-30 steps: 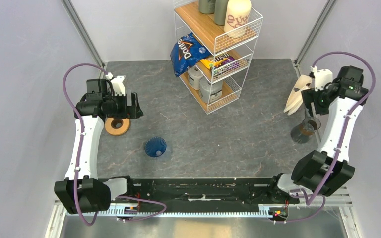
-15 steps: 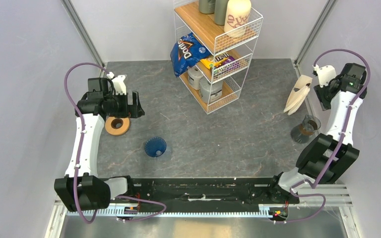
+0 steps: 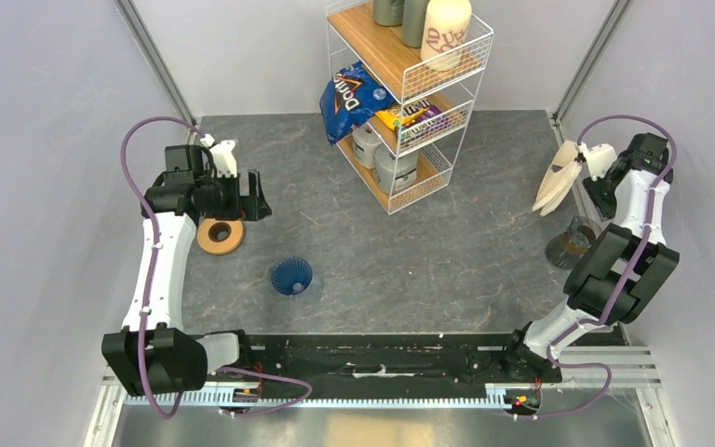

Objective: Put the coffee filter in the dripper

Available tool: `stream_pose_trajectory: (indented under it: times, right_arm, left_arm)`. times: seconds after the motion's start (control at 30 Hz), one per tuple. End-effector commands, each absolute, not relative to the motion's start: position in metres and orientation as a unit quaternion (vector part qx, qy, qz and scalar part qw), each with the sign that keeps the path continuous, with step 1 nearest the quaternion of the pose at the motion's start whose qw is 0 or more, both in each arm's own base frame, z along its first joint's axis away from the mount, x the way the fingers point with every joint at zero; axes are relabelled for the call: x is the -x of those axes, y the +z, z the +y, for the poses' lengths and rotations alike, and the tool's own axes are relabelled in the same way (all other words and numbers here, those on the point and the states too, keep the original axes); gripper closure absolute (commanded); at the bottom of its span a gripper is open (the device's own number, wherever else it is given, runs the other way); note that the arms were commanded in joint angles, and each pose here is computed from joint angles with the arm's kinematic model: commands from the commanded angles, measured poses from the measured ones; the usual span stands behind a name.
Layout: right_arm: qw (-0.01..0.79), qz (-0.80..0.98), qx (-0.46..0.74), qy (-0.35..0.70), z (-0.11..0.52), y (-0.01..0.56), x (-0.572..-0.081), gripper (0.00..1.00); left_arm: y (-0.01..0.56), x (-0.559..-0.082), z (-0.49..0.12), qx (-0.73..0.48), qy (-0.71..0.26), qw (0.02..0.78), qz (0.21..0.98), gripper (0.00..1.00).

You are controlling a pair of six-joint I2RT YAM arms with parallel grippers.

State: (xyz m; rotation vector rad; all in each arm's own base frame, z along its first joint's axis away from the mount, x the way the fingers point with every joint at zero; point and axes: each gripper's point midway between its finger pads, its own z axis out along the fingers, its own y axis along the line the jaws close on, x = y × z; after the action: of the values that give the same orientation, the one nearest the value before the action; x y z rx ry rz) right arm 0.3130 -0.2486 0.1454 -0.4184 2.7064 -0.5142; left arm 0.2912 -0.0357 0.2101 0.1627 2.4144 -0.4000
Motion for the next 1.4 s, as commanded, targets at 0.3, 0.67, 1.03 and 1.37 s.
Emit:
stream_pose_trajectory:
  times: [0.3,0.67,1.03,1.37]
  right_arm:
    - [0.169,0.97,0.157,-0.08,-0.221,0.131,-0.298,0.59]
    - [0.184,0.969,0.162,0.044,-0.161,0.133,-0.284,0.59]
    - [0.196,0.951,0.199,0.13,-0.09,0.141,-0.288,0.57]
    - [0.182,0.931,0.284,0.137,-0.098,0.134,-0.252,0.51]
  left_arm:
    - [0.227,-0.307,-0.035,-0.063,-0.148,0.366,0.916,0.0]
    - [0.226,-0.309,-0.037,-0.06,-0.155,0.367,0.915,0.0]
    - [0.223,-0.307,-0.043,-0.063,-0.172,0.362,0.914,0.0]
    - [0.229,-0.302,-0.049,-0.078,-0.186,0.371,0.906,0.0]
